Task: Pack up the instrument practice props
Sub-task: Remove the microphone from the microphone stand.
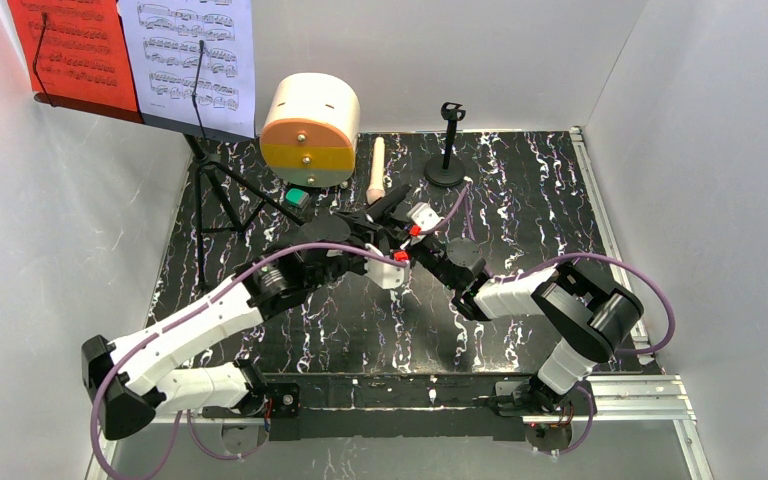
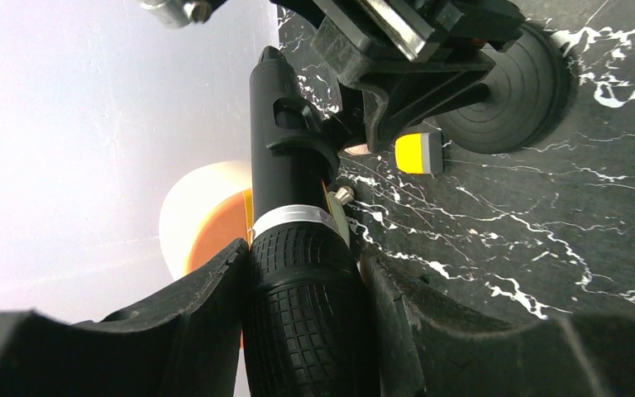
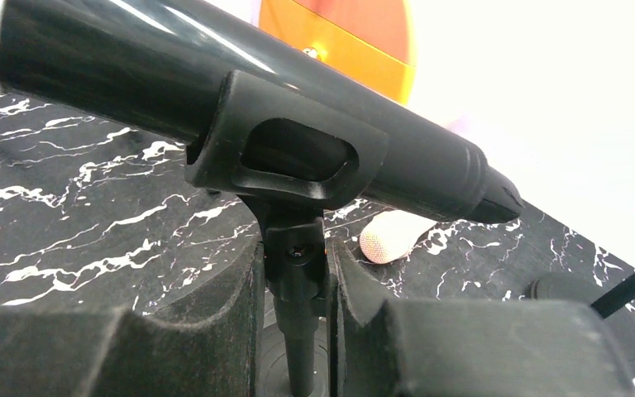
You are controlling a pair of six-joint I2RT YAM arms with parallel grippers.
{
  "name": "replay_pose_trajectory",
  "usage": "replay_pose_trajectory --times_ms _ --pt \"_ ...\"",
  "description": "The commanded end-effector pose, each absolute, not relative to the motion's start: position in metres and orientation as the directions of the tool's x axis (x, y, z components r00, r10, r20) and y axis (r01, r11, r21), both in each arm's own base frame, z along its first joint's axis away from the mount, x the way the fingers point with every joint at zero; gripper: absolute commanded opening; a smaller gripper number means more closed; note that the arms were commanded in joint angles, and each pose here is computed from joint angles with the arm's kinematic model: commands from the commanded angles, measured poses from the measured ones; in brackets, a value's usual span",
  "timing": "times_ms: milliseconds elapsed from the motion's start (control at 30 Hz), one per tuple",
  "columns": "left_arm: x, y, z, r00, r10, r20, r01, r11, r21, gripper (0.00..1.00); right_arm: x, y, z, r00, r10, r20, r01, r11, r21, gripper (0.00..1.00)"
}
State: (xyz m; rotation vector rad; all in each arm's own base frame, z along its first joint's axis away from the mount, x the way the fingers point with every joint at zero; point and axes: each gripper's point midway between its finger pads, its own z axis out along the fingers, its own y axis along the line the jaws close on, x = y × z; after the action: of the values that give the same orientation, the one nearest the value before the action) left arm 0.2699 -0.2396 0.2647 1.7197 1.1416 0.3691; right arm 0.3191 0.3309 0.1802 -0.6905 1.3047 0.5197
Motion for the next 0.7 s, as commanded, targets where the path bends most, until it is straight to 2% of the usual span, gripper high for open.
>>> replay_pose_trajectory --times_ms 0,667 --pt "0.244 -0.200 0.312 0.473 0.823 -0.313 0.482 0.056 0.874 0.00 0.348 0.248 0.061 -0.109 -0.374 -0.921 -0.520 0.811 -0.268 0.01" --pt "0.214 -0.161 0.325 0.374 0.787 -0.491 0.529 0.253 0.810 0.00 0.359 0.231 0.054 -0.161 -0.348 -0.924 -0.475 0.848 -0.236 0.01"
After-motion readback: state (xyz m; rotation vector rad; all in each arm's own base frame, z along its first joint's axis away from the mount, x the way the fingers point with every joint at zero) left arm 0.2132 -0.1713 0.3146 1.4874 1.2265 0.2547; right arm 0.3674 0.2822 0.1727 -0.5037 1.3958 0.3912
